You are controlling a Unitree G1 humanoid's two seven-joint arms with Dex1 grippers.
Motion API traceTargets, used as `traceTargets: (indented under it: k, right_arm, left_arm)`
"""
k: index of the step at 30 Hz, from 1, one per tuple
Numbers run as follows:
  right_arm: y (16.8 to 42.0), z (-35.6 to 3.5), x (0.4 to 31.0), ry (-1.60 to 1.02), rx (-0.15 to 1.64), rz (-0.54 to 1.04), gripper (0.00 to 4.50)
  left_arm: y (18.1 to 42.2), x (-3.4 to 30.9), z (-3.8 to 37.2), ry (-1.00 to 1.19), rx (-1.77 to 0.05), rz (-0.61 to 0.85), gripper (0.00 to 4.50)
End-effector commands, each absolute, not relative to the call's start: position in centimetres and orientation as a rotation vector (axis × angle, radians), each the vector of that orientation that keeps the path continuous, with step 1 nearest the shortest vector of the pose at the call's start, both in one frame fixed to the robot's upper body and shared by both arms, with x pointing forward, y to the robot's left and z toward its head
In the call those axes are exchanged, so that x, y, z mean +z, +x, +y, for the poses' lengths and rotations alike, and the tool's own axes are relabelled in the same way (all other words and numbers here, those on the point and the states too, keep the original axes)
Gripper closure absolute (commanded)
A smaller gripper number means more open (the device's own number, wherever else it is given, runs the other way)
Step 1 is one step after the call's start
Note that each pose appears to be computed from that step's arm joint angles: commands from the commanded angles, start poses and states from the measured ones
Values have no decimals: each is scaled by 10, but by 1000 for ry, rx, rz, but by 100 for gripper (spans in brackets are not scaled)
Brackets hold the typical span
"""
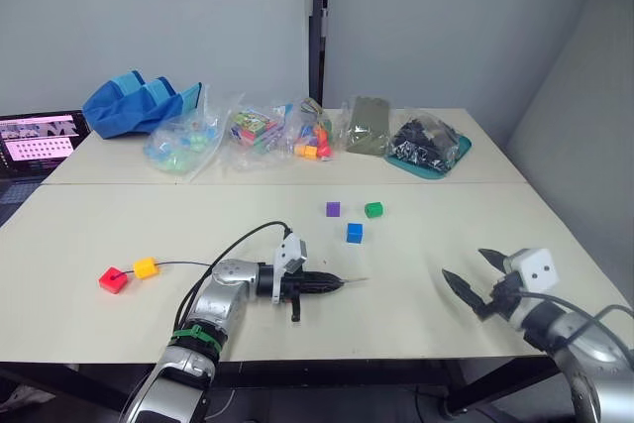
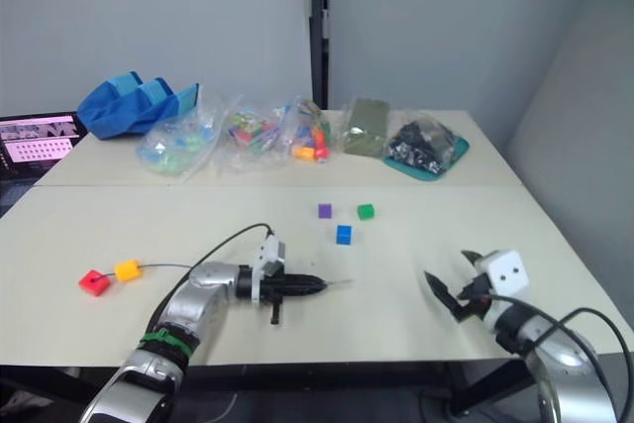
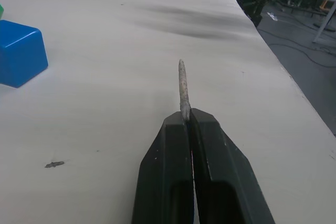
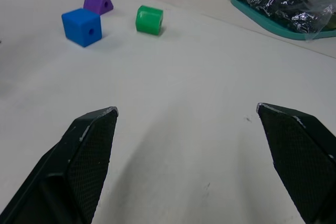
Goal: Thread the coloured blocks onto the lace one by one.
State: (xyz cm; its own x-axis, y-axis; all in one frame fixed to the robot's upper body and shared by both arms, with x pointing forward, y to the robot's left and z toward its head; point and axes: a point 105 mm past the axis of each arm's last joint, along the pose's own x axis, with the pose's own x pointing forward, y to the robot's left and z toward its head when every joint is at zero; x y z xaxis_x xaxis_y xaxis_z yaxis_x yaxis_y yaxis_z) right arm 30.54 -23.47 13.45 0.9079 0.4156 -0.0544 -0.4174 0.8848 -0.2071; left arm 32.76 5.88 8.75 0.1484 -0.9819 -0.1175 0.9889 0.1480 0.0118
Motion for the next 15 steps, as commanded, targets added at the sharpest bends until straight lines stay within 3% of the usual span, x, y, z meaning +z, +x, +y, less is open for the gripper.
traceTargets:
  k: [1,5,9,15]
  right_arm:
    - [324,-223,143,-201,450,-15,3]
    - [353,-201,152,-179,483,-27,3]
    - [399,-187,164,-109,411,-27,3]
    - [432,-157,172,-77,415,-44,3]
  left_arm:
    - [328,99,63,95,-1381,41,450]
    - [325,100,68,90,-1341,34,450]
    - [322,103,75,80,-1279,23,450]
    - [315,102,80,69,-1236,28,450]
